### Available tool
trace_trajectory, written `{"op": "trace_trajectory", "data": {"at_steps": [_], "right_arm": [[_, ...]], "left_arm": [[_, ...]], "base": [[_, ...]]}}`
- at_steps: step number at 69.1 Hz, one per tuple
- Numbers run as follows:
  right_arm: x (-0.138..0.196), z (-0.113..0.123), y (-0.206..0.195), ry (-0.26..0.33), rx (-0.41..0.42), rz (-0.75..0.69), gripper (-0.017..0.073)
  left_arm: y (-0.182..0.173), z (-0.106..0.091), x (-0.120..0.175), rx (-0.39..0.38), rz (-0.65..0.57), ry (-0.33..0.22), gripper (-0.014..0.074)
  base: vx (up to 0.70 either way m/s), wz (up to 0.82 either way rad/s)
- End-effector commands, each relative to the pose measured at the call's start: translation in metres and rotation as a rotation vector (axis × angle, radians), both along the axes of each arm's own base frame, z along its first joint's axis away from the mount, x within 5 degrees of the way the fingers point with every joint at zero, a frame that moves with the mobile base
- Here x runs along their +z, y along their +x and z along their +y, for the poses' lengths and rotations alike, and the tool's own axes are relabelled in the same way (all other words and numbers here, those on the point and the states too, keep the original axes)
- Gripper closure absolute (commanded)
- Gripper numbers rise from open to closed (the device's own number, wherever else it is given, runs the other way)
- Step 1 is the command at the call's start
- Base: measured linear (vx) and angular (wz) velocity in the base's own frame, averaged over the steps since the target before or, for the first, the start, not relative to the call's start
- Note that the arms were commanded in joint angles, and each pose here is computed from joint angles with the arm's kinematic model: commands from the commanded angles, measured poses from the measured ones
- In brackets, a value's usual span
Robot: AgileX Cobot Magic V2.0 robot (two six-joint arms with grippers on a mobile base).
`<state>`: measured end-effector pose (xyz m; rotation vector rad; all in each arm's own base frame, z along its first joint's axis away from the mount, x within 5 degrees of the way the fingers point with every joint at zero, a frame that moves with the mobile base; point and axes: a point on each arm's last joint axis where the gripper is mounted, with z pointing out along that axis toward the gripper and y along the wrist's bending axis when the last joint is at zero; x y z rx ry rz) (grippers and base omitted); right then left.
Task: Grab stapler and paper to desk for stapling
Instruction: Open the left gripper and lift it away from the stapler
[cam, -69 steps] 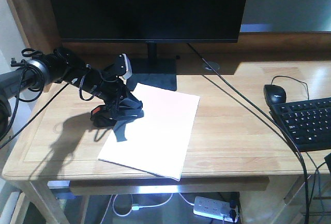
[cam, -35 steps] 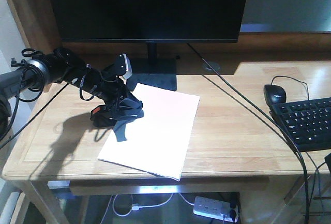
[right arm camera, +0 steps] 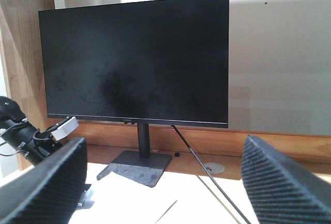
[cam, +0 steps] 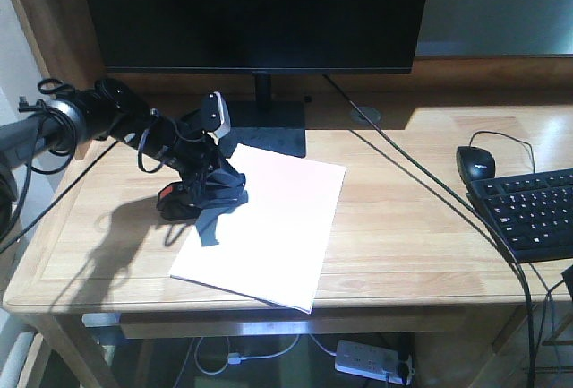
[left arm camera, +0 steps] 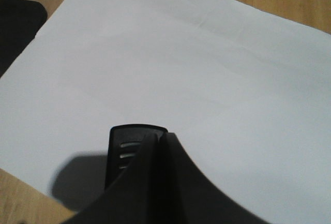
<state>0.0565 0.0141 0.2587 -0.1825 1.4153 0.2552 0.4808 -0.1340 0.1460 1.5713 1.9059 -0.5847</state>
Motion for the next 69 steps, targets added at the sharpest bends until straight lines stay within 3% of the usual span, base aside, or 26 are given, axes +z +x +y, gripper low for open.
{"op": "trace_trajectory", "data": {"at_steps": [1, 11, 25, 41, 45, 50, 57, 62, 69], "right_arm": [[0.009, -0.002, 0.000, -0.048, -0.028, -0.038, -0.0010], [0.009, -0.002, 0.000, -0.048, -0.028, -0.038, -0.0010], [0.009, -0.002, 0.000, -0.048, -0.028, -0.038, -0.0010], [0.009, -0.002, 0.000, -0.048, -0.028, -0.038, -0.0010], [0.009, -0.002, 0.000, -0.048, -0.028, -0.038, -0.0010], [0.009, -0.002, 0.000, -0.048, -0.028, -0.038, -0.0010], [0.009, -0.002, 0.000, -0.048, -0.028, -0.038, -0.0010], [0.009, -0.002, 0.000, -0.048, -0.028, -0.038, -0.0010], [0.009, -0.002, 0.000, -0.048, -0.028, -0.038, -0.0010]], "left_arm": [[-0.007, 0.002, 0.052, -0.011, -0.081, 0.009, 0.0600], [-0.016, 0.004, 0.096, 0.055, -0.116, -0.003, 0.0600], [-0.035, 0.019, 0.153, 0.208, -0.139, 0.080, 0.0600], [-0.064, 0.045, 0.212, 0.561, -0.116, 0.162, 0.0600], [-0.072, 0.050, 0.226, 0.680, -0.085, 0.125, 0.0600], [-0.085, 0.052, 0.243, 0.827, 0.000, 0.031, 0.0600], [-0.107, 0.056, 0.265, 0.985, 0.107, -0.052, 0.0600], [-0.121, 0.060, 0.281, 1.036, 0.102, -0.088, 0.0600], [-0.145, 0.064, 0.308, 1.048, 0.049, -0.145, 0.0600]], "base": [[0.00, 0.00], [0.00, 0.00], [0.00, 0.00], [0.00, 0.00], [0.00, 0.00], [0.00, 0.00], [0.00, 0.00], [0.00, 0.00], [0.00, 0.00]]}}
